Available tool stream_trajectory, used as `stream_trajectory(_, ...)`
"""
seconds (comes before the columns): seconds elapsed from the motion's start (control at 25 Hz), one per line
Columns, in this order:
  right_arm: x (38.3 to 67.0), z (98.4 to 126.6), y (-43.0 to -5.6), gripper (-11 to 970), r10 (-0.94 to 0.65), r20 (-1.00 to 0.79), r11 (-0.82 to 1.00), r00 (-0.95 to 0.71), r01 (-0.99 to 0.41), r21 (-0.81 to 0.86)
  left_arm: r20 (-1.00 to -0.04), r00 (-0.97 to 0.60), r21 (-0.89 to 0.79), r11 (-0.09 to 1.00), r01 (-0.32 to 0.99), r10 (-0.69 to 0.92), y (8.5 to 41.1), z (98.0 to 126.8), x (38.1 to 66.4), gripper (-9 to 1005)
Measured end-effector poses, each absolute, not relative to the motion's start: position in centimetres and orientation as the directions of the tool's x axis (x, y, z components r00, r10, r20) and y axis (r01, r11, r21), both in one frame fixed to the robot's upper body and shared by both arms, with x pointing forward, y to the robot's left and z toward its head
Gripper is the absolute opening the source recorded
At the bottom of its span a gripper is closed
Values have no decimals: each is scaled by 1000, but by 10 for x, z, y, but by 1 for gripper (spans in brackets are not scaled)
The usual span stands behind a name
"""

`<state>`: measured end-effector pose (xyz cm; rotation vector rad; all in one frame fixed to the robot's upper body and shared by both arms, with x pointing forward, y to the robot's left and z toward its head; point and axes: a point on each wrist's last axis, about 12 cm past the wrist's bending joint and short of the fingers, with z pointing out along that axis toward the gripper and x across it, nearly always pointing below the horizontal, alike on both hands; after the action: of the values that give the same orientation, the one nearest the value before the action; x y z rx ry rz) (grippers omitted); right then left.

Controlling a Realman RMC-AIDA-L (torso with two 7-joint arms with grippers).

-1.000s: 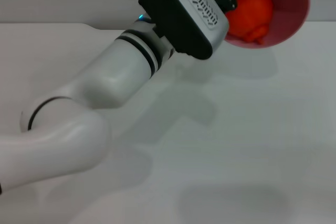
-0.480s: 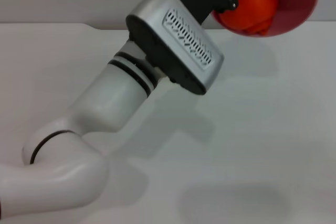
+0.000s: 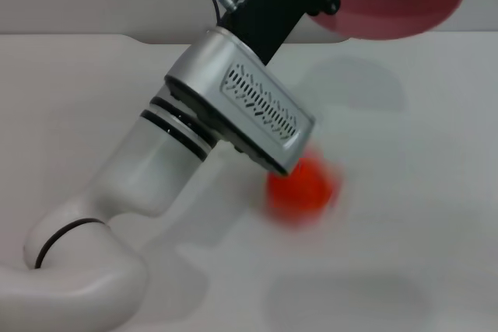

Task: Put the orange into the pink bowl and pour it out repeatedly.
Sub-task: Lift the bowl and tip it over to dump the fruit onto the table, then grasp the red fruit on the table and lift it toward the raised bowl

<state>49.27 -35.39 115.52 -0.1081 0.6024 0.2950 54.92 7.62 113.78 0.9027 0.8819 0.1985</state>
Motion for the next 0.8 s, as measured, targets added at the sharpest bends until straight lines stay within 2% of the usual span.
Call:
stream_trajectory(0.08, 494, 1156, -353, 497, 245, -571, 951, 783, -309, -16, -552, 667, 760, 630, 157, 500, 80, 1138, 546, 43)
stream_trajectory(0.28, 496, 1157, -351, 496, 251, -569, 948, 783, -317, -18, -567, 660, 758, 627, 183, 493, 79, 1136, 546, 43)
stream_trajectory(0.32, 496, 1157, -351, 496, 251, -569, 948, 783, -317, -18, -587, 651, 746, 635, 203, 481, 79, 1136, 547, 43)
stream_trajectory(0.36, 496, 1157, -351, 496, 251, -569, 948, 783, -317, -18, -658, 617, 694, 666, 273, 433, 79, 1139, 551, 43)
stream_trajectory(0.4, 496, 1157, -351, 496, 251, -569, 948, 783, -317, -18, -658, 617, 694, 666, 273, 433, 79, 1139, 551, 43)
stream_trajectory(0.6, 494, 1156, -351, 496, 249, -570, 949, 783, -316, -19, -816, 495, 533, 719, 445, 299, 83, 1144, 569, 43)
stream_trajectory(0.72, 494, 1156, -351, 496, 249, -570, 949, 783, -315, -19, -837, 466, 511, 717, 474, 288, 83, 1145, 573, 43)
stream_trajectory(0.8, 494, 1156, -351, 496, 249, -569, 949, 784, -316, -19, -878, 369, 471, 684, 558, 304, 76, 1146, 585, 43)
